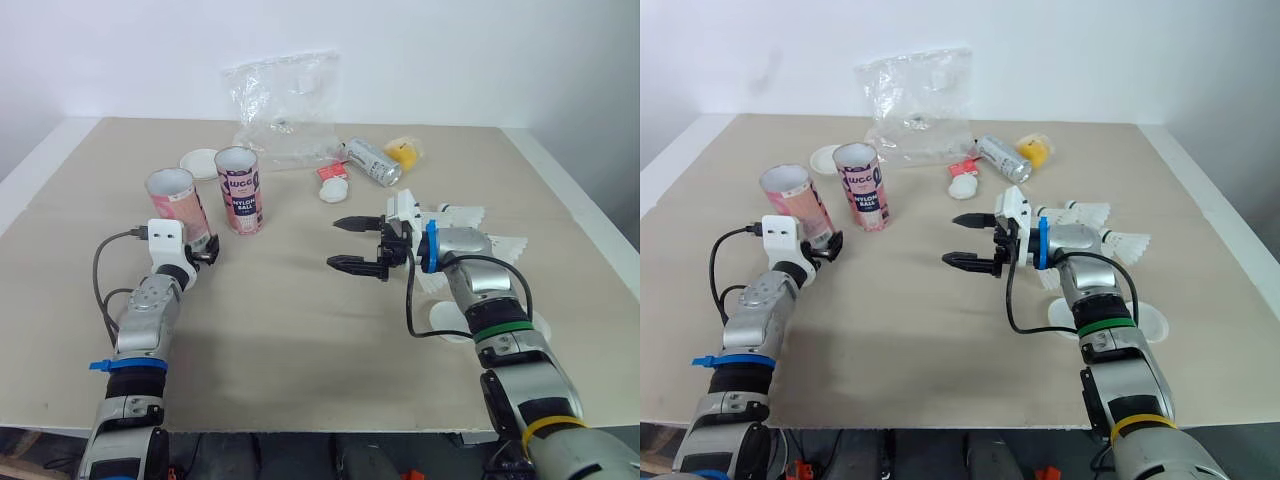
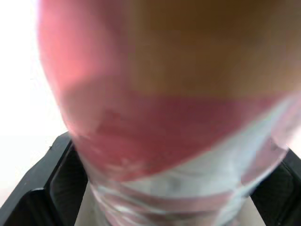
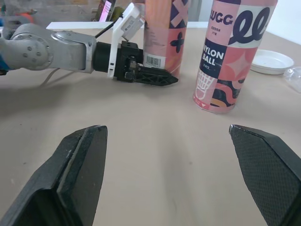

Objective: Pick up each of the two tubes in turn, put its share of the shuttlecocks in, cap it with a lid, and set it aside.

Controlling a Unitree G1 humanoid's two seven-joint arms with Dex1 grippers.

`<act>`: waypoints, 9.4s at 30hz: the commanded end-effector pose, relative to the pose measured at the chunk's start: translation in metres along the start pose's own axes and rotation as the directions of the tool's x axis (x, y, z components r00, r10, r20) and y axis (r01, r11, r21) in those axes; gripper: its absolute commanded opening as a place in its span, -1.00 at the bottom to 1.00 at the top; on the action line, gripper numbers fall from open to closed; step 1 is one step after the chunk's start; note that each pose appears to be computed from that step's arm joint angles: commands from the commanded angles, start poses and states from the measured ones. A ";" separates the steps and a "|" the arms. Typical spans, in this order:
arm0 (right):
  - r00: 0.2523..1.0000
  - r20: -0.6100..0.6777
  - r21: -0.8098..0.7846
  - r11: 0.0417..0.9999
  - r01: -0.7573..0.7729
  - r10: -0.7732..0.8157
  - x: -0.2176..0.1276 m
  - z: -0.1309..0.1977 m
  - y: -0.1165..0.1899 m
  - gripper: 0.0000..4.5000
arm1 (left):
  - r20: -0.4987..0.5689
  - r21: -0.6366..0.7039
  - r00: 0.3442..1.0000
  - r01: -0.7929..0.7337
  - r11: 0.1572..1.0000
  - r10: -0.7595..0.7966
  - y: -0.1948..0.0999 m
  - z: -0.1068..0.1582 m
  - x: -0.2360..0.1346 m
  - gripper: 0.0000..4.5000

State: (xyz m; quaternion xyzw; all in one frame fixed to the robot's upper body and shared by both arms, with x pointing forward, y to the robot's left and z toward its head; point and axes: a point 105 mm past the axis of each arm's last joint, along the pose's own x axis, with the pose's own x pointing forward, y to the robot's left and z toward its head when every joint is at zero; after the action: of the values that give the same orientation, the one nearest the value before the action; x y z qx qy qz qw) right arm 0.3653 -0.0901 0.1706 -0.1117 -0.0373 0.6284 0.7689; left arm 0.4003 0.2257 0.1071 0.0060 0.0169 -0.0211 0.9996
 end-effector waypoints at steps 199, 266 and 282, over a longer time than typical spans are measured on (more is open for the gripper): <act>0.406 -0.243 0.268 0.341 0.901 -0.881 -0.061 -0.051 -0.075 0.17 | -0.724 0.223 0.233 0.970 0.100 -0.649 -0.170 0.009 -0.081 0.46; 0.642 -0.078 -0.028 0.645 0.763 -0.763 -0.174 0.068 0.033 0.96 | -0.699 0.213 0.194 0.975 0.059 -0.688 -0.185 0.012 -0.074 0.46; 0.338 -0.328 0.074 0.332 0.940 -0.882 -0.209 -0.031 0.043 0.96 | -0.700 0.208 0.176 0.977 0.038 -0.692 -0.191 0.010 -0.078 0.46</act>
State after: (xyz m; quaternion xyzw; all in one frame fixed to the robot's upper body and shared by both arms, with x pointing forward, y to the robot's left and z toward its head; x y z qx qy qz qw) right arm 0.2824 -0.2890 0.1366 -0.0331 0.1029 0.0619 0.9922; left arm 0.3160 0.0383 0.1263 0.3317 0.2062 -0.6278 0.6733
